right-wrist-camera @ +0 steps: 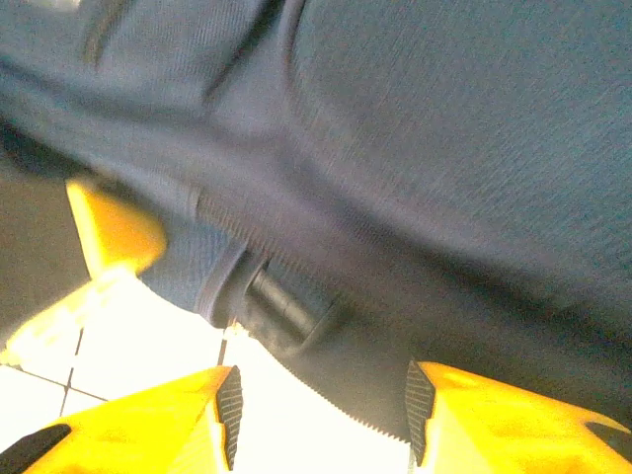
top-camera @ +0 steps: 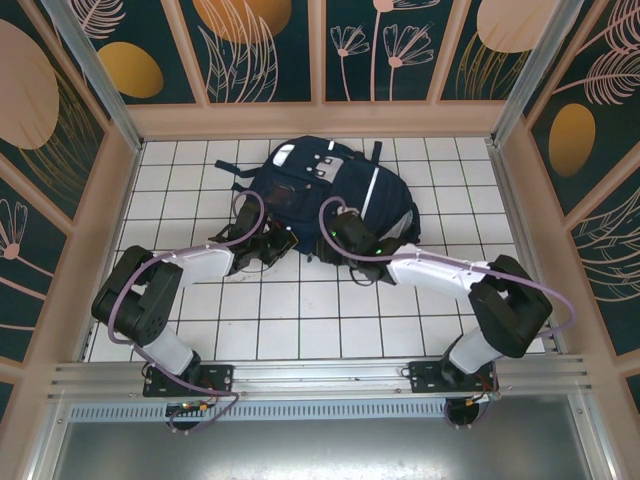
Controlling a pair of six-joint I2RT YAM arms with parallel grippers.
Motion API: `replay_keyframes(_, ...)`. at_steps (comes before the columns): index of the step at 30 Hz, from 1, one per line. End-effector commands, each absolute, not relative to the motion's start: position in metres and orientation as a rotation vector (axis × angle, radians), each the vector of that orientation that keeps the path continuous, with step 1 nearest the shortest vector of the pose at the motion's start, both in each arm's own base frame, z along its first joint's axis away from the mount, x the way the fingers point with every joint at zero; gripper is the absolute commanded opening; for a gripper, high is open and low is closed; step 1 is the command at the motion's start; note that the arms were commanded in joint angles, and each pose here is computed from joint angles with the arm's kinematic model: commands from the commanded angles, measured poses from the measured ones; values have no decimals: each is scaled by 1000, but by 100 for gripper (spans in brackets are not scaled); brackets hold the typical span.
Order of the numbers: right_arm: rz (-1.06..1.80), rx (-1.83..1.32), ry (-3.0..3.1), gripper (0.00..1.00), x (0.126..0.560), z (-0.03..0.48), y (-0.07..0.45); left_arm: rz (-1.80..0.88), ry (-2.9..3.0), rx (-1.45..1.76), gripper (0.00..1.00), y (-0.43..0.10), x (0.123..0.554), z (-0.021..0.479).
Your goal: Pack books, pencil case, and school supplies into a backpack
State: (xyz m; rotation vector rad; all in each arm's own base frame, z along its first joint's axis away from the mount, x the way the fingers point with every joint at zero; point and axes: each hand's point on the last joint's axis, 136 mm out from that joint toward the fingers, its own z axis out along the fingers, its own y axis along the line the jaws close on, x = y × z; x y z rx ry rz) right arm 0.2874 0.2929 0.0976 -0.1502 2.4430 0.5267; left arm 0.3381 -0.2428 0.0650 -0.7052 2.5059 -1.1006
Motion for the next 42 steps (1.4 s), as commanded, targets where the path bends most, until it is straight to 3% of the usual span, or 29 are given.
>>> replay_keyframes(1, 524, -71, 2436, 48, 283, 76, 305, -1209, 2418, -631, 0, -261, 354, 93)
replay_keyframes(20, 293, -56, 2370, 47, 312, 31, 345, -1177, 2455, -660, 0, -256, 348, 84)
replay_keyframes(23, 278, -52, 2360, 33, 315, 29, 348, -1178, 2454, -663, 0, -256, 348, 84)
replay_keyframes(27, 261, -42, 2353, 0, 314, 33, 342, -1160, 2457, -662, 0, -255, 349, 83)
replay_keyframes(42, 113, 55, 2442, 0, 285, 39, 254, -963, 2421, -795, 0, -195, 363, 72)
